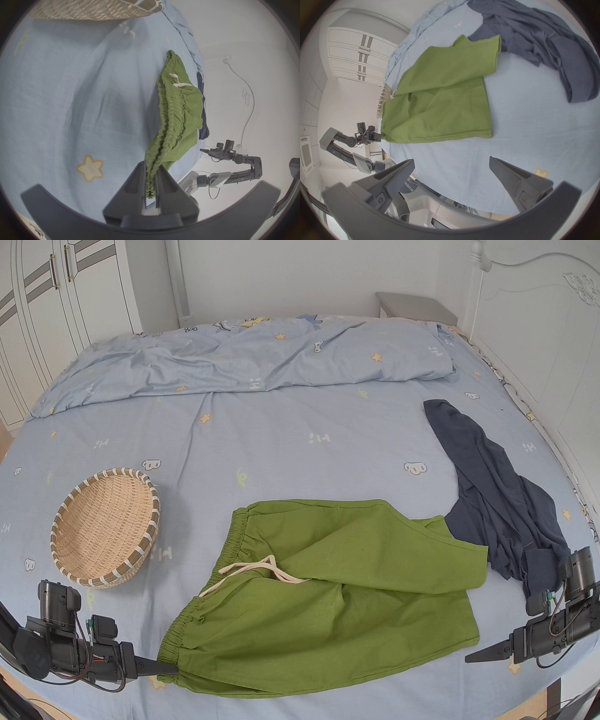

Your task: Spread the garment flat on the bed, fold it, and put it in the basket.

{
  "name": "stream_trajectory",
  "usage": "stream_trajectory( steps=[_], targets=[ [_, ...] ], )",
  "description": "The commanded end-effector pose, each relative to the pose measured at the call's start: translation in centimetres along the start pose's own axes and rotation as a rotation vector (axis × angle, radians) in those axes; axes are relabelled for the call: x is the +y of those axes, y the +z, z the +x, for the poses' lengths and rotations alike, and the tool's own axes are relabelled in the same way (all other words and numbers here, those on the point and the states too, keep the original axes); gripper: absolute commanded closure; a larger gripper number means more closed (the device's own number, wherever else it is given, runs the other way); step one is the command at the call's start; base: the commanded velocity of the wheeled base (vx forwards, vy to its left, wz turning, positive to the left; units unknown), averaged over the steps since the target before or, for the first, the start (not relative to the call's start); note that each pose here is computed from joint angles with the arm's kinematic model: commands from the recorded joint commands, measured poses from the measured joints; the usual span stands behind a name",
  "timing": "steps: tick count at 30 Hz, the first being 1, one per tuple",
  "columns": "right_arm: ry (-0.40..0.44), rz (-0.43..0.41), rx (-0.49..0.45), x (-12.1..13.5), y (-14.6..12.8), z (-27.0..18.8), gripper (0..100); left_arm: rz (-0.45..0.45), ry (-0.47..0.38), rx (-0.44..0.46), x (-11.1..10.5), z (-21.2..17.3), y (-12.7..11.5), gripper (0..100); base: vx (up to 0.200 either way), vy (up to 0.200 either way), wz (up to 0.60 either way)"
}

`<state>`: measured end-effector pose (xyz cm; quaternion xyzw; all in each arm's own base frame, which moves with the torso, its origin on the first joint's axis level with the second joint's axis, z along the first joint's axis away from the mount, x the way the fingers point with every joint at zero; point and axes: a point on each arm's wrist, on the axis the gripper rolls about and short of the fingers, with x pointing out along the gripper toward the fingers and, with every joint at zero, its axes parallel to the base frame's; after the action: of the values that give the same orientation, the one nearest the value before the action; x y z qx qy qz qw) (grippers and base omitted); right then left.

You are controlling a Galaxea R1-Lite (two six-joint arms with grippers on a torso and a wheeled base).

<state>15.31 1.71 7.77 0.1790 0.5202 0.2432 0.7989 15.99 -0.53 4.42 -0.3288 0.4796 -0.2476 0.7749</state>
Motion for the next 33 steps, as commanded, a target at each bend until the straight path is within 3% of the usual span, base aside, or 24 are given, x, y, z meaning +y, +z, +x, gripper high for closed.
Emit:
stream_trajectory(
  steps=[1,15,24,33],
  targets=[
    [0.004,0.064,0.055,-1.9,0.5,1.6,0,-0.002,-0.001,-0.01,0.0,-0.3,-0.4,100,0.0,0.0,0.0],
    [0.029,0.031,0.001,-3.7,3.7,4.2,0,0.023,-0.025,-0.03,-0.4,-0.8,-0.8,100,0.0,0.0,0.0],
    [0.092,0.016,-0.014,-3.7,4.1,4.4,0,0.031,-0.029,-0.03,-0.5,-0.8,-0.8,100,0.0,0.0,0.0],
    [0.1,0.026,-0.005,-4.0,4.2,4.8,0,0.029,-0.027,-0.031,-0.5,-0.8,-0.8,100,0.0,0.0,0.0]
  ],
)
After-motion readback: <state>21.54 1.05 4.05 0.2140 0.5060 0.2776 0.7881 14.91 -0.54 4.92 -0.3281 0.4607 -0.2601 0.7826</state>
